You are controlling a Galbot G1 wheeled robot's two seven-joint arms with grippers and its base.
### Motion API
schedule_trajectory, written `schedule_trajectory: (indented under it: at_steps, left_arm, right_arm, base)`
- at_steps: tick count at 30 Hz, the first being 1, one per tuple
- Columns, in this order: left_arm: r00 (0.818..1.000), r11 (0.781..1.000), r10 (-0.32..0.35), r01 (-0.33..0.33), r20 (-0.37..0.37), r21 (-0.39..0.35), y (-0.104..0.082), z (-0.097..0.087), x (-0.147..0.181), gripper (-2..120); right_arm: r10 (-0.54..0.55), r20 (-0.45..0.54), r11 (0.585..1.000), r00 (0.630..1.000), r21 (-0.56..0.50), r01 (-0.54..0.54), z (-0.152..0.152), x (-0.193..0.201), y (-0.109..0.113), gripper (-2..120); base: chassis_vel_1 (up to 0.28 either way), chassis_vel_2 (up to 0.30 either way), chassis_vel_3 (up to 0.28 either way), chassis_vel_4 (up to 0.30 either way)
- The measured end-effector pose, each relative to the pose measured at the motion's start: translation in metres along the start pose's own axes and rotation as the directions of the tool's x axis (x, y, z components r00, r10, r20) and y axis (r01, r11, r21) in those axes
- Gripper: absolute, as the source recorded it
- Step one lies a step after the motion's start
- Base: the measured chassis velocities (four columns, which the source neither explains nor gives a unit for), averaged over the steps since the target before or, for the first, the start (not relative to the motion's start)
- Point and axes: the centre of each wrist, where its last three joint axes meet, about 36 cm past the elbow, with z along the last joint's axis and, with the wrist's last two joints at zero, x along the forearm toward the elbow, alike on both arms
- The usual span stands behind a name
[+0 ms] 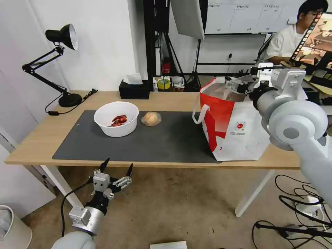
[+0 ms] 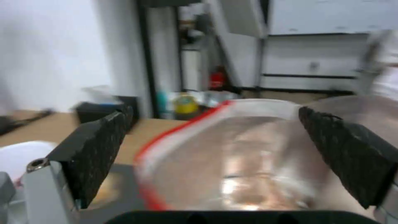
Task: Pick up the trash from the table and place it into the takeout bag.
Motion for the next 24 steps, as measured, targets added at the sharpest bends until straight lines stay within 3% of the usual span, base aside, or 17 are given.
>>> schedule_trajectory:
  at_steps: [9,12,24]
  left_arm:
    - [1.000,1.000,-0.004,0.004,0.002,0.001,0.001,0.002,-0.004,100]
    - [1.000,1.000,-0.004,0.004,0.001,0.000,0.003,0.003,-0.006,100]
    - [1.000,1.000,-0.008,0.008,-0.010,0.005,0.004,0.009,-0.008,100]
  right_arm:
    - [-0.169,0.034,0.986,0.985,0.016,0.168,0.033,0.013,0.013,100]
    - [-0.247,0.048,0.969,0.968,0.008,0.247,0.069,0.023,0.016,100]
    - [-0.287,0.010,0.958,0.958,-0.006,0.287,0.131,0.054,0.027,100]
  base:
    - [0.000,0.000,0.000,0.000]
    - [0.000,0.000,0.000,0.000]
    - [0.000,0.000,0.000,0.000]
